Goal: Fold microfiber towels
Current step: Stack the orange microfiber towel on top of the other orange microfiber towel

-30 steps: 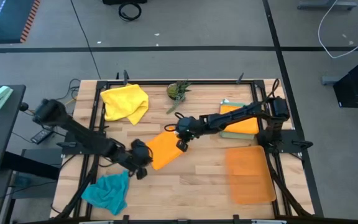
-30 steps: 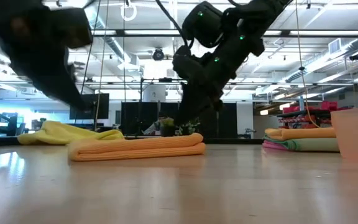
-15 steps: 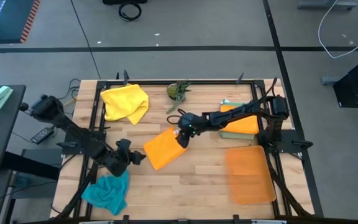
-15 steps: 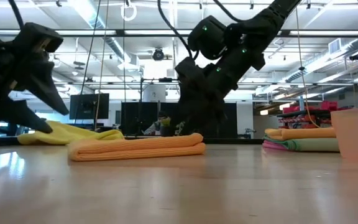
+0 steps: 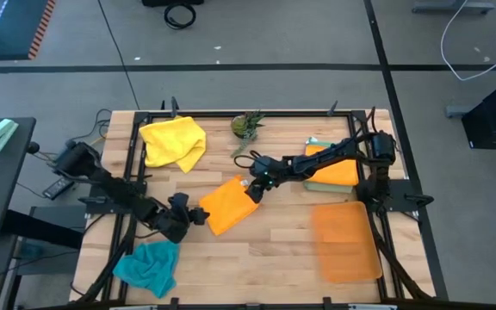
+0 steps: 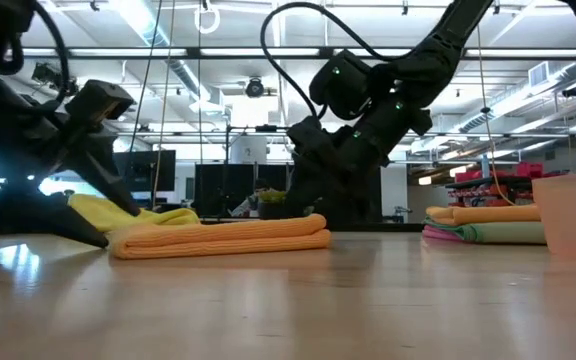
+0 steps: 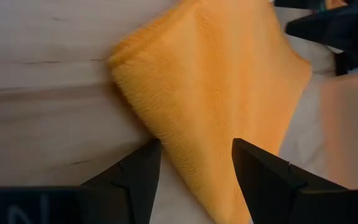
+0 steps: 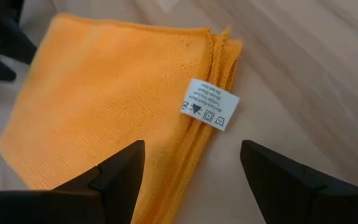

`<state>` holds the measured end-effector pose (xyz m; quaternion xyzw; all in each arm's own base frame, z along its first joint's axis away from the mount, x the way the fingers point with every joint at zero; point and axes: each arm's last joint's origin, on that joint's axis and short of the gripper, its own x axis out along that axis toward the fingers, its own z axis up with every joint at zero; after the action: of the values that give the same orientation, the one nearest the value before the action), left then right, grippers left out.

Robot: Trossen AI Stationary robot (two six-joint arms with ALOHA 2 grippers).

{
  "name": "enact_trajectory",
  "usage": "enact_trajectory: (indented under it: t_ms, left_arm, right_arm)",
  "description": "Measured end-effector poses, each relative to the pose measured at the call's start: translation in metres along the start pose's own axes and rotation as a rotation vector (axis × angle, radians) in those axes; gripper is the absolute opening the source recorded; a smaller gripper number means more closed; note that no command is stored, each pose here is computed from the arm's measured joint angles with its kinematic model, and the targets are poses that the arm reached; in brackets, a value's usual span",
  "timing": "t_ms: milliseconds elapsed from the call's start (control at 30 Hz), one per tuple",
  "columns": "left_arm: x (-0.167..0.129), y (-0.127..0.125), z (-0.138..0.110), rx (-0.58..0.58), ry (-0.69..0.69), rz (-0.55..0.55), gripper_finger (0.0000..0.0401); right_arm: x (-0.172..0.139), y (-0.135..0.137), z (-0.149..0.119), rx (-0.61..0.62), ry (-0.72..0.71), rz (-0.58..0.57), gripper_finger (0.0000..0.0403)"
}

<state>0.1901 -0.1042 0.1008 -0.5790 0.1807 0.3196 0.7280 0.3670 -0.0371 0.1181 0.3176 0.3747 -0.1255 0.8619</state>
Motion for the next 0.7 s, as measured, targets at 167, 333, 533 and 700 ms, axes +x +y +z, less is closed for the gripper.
enact_trajectory:
  t_ms: [167,333,533,700]
  left_arm:
    - [0.006,-0.004,0.001,0.025,-0.005,0.011,0.0207]
    - [0.015,-0.008,0.000,0.072,-0.010,0.037,0.0193]
    - [0.019,-0.006,-0.003,0.109,-0.006,0.063,0.0153]
    - [0.020,-0.006,-0.003,0.145,-0.003,0.069,0.0084]
  right_arm:
    - [0.005,0.002,-0.004,0.005,-0.028,0.037,0.0275]
    - [0.019,0.009,-0.010,-0.003,-0.015,0.037,0.0261]
    - [0.024,0.009,-0.015,-0.001,-0.017,0.020,0.0185]
    - [0.024,0.011,-0.016,-0.025,-0.027,0.014,0.0066]
